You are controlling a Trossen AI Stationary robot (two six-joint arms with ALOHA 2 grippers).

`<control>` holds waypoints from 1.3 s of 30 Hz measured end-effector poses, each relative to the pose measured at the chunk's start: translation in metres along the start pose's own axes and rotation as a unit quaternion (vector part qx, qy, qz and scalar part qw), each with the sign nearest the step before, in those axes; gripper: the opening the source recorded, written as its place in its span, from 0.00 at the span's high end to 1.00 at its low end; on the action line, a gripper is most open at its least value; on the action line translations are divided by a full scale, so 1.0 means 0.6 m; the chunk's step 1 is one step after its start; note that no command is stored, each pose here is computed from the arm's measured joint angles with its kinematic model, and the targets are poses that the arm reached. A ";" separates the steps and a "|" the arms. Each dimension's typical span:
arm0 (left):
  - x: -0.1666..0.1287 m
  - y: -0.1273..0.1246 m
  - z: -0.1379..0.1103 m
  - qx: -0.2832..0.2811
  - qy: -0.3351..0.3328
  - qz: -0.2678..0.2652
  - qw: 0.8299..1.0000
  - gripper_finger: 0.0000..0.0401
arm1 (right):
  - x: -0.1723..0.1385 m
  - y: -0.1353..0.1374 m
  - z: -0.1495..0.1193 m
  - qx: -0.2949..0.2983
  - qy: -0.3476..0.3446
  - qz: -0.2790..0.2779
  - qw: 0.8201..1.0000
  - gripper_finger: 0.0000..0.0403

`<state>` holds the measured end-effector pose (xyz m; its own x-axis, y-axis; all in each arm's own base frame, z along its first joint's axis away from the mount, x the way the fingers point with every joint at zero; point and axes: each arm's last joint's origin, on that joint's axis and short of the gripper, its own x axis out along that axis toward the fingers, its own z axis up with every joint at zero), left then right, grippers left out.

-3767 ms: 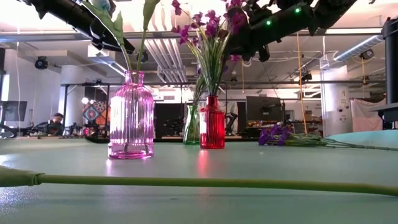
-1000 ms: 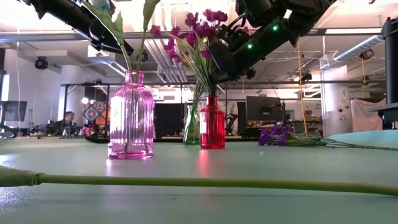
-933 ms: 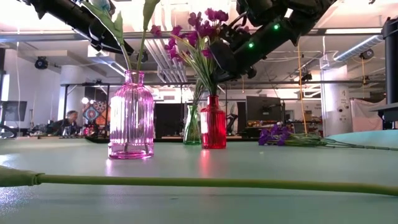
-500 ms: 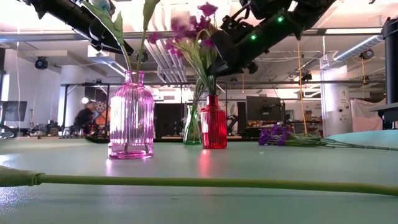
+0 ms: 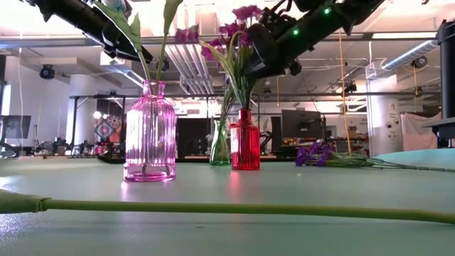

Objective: Sort flowers into vase by color
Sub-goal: Put the pink flower into the red vase

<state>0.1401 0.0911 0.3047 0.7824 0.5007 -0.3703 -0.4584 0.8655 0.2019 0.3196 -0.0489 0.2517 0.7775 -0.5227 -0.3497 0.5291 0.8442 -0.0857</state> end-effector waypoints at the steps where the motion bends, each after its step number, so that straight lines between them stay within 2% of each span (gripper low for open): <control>1: 0.000 0.000 0.000 0.000 0.000 0.000 1.000 0.48 | 0.000 0.000 0.000 0.000 0.000 0.000 1.000 0.55; 4: 0.000 0.000 0.000 0.000 0.000 0.000 1.000 0.48 | 0.000 0.000 -0.002 -0.001 0.005 -0.001 1.000 0.64; 10: 0.000 0.000 0.000 -0.001 0.000 0.000 1.000 0.48 | 0.002 0.000 -0.011 -0.011 0.025 -0.002 1.000 0.91; 13: 0.000 0.000 0.000 -0.001 0.000 0.000 1.000 0.48 | 0.004 0.001 -0.022 -0.021 0.035 -0.002 0.999 0.95; 18: 0.000 0.000 0.000 -0.002 0.000 0.000 1.000 0.48 | 0.007 0.001 -0.039 -0.022 0.048 -0.007 0.999 0.92; 25: 0.000 0.000 0.000 -0.003 0.000 0.000 1.000 0.48 | 0.004 0.004 -0.036 -0.017 0.035 -0.007 0.999 0.85; 39: 0.000 0.000 0.000 -0.004 0.000 0.000 1.000 0.48 | -0.034 -0.005 0.000 0.002 0.008 0.000 1.000 0.55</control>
<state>0.1401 0.0911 0.3047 0.7818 0.5011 -0.3710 -0.4619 0.8652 0.1951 0.3020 -0.0407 0.2591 0.7721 -0.5209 -0.3640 0.5303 0.8438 -0.0825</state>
